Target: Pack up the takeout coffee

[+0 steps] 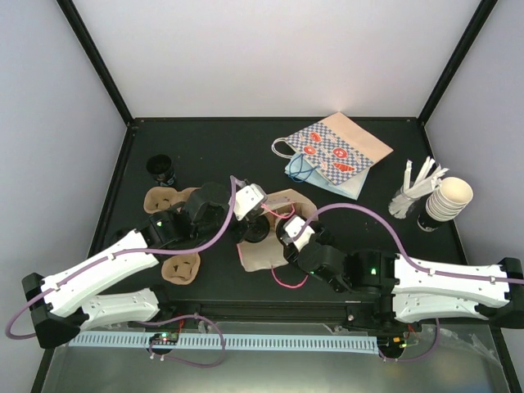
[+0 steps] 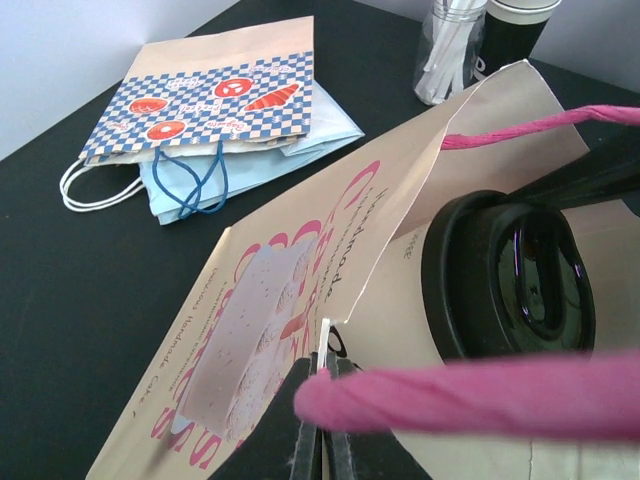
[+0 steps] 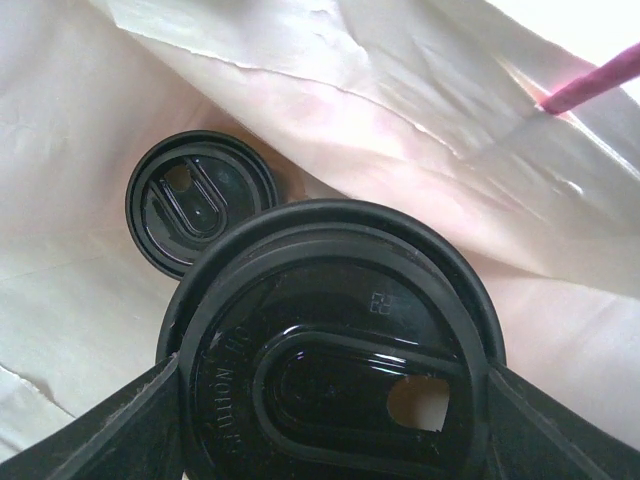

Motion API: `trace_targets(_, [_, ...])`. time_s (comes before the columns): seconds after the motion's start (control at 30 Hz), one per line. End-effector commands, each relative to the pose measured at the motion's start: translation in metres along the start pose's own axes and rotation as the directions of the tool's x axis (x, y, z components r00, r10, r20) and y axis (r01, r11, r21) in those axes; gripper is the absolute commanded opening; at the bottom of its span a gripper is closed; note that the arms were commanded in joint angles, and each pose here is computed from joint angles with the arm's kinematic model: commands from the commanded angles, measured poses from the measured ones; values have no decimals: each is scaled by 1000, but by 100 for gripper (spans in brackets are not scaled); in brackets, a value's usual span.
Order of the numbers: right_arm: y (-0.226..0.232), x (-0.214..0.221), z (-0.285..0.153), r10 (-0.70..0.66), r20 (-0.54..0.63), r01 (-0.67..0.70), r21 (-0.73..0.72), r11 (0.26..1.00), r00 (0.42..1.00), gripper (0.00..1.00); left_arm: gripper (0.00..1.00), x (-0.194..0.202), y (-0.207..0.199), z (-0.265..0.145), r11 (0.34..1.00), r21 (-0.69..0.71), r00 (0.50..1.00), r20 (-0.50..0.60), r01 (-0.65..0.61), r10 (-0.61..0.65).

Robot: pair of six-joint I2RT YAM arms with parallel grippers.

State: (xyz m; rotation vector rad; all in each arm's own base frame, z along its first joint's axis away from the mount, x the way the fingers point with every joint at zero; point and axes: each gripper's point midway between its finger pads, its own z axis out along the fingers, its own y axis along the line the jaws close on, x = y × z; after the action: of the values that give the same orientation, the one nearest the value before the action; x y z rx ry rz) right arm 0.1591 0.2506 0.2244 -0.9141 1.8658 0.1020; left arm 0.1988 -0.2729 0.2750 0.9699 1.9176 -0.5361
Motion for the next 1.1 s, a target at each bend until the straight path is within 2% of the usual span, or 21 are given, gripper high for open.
trace_targets(0.0, [9, 1, -1, 14, 6, -14, -37, 999, 1000, 55, 2, -14, 2, -8, 999, -15, 999, 21, 32, -31])
trace_targets(0.23, [15, 3, 7, -7, -8, 7, -23, 1000, 1000, 55, 2, -15, -8, -10, 999, 42, 1000, 26, 10, -11])
trace_targets(0.57, [-5, -1, 18, 30, -47, -25, 94, 995, 998, 51, 2, -12, -23, -11, 992, 127, 999, 43, -8, 2])
trace_targets(0.87, [-17, -1, 32, 164, -78, -154, 120, 981, 983, 49, 3, -6, -34, -12, 981, 191, 999, 45, -20, 12])
trace_targets(1.07, [-20, 17, 38, 223, -112, -200, 186, 962, 968, 49, 4, -7, -38, -14, 977, 213, 999, 50, -24, 14])
